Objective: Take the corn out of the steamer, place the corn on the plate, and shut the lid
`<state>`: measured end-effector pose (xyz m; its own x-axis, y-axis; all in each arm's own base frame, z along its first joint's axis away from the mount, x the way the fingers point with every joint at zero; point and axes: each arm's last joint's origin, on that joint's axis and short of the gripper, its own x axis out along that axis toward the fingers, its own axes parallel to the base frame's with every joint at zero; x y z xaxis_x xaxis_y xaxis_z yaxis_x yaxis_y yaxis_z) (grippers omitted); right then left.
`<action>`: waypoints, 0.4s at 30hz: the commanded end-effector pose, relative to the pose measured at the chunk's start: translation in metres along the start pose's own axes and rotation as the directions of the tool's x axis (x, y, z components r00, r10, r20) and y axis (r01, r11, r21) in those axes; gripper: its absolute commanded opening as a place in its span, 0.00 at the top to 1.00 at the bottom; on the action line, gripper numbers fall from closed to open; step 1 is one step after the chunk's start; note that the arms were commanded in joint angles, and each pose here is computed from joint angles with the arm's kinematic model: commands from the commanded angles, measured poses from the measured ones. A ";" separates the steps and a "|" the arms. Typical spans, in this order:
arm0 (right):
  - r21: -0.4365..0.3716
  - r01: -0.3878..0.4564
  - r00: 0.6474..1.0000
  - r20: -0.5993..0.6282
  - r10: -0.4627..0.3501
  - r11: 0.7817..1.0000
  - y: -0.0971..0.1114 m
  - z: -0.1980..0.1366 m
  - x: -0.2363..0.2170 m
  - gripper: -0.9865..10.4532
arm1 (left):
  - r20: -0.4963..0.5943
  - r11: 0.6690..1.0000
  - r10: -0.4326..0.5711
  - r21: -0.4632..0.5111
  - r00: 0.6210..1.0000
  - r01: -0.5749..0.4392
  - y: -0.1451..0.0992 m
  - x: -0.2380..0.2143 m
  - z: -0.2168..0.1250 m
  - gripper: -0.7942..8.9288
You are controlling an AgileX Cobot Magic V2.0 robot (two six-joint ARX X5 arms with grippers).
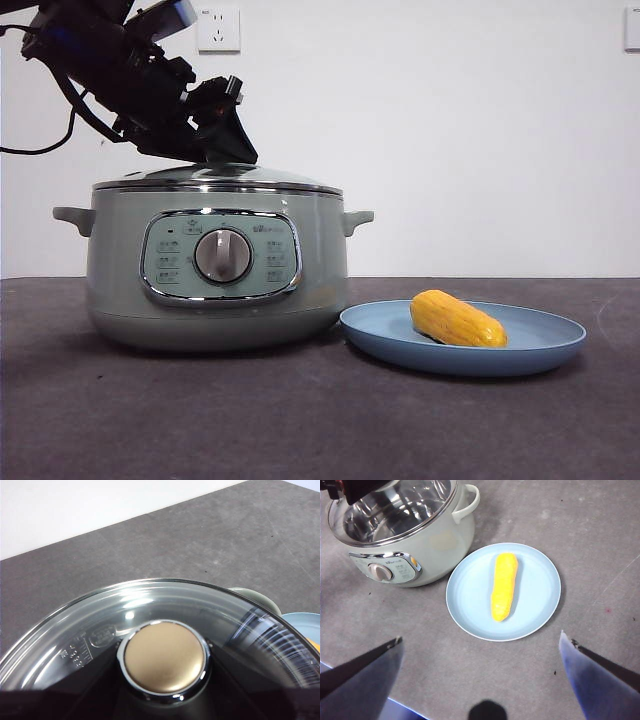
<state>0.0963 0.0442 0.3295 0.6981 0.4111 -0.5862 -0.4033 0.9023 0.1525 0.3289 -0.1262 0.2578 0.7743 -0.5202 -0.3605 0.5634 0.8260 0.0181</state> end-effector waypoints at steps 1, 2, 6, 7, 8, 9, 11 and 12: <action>-0.001 -0.002 1.000 -0.003 0.002 1.000 0.000 -0.001 0.002 0.39 | 0.031 1.000 0.002 0.008 1.000 -0.002 0.001 0.000 0.006 0.93; -0.001 -0.002 1.000 -0.003 0.002 1.000 0.000 -0.001 0.002 0.39 | 0.022 1.000 0.003 0.006 1.000 -0.003 0.001 0.000 0.005 0.93; -0.002 -0.002 1.000 -0.003 0.002 1.000 0.000 -0.001 0.002 0.39 | -0.042 1.000 0.013 -0.008 0.999 -0.013 0.001 0.000 -0.001 0.93; -0.002 -0.002 1.000 -0.003 0.002 1.000 0.000 -0.001 0.002 0.39 | -0.057 1.000 0.011 -0.012 0.998 -0.011 0.001 0.000 -0.002 0.93; -0.002 -0.002 1.000 -0.003 0.002 1.000 0.000 -0.001 0.002 0.39 | -0.073 1.000 0.009 -0.015 0.997 -0.010 0.000 0.000 -0.004 0.93; -0.002 -0.002 1.000 -0.003 0.002 1.000 0.000 -0.001 0.002 0.39 | -0.078 1.000 0.007 -0.016 0.997 -0.009 0.000 0.000 -0.005 0.92; -0.007 -0.002 1.000 -0.003 0.002 1.000 0.000 -0.001 0.002 0.39 | -0.074 1.000 0.008 -0.018 0.997 -0.009 0.000 0.000 -0.004 0.88; -0.008 -0.002 1.000 -0.003 0.002 1.000 0.000 -0.001 0.002 0.39 | -0.072 1.000 0.008 -0.020 0.997 -0.009 0.000 0.000 -0.004 0.80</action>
<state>0.0963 0.0442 0.3295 0.6983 0.4112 -0.5859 -0.4035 0.9022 0.1522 0.3290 -0.1261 0.2596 0.7635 -0.5087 -0.3978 0.5603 0.8281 0.0163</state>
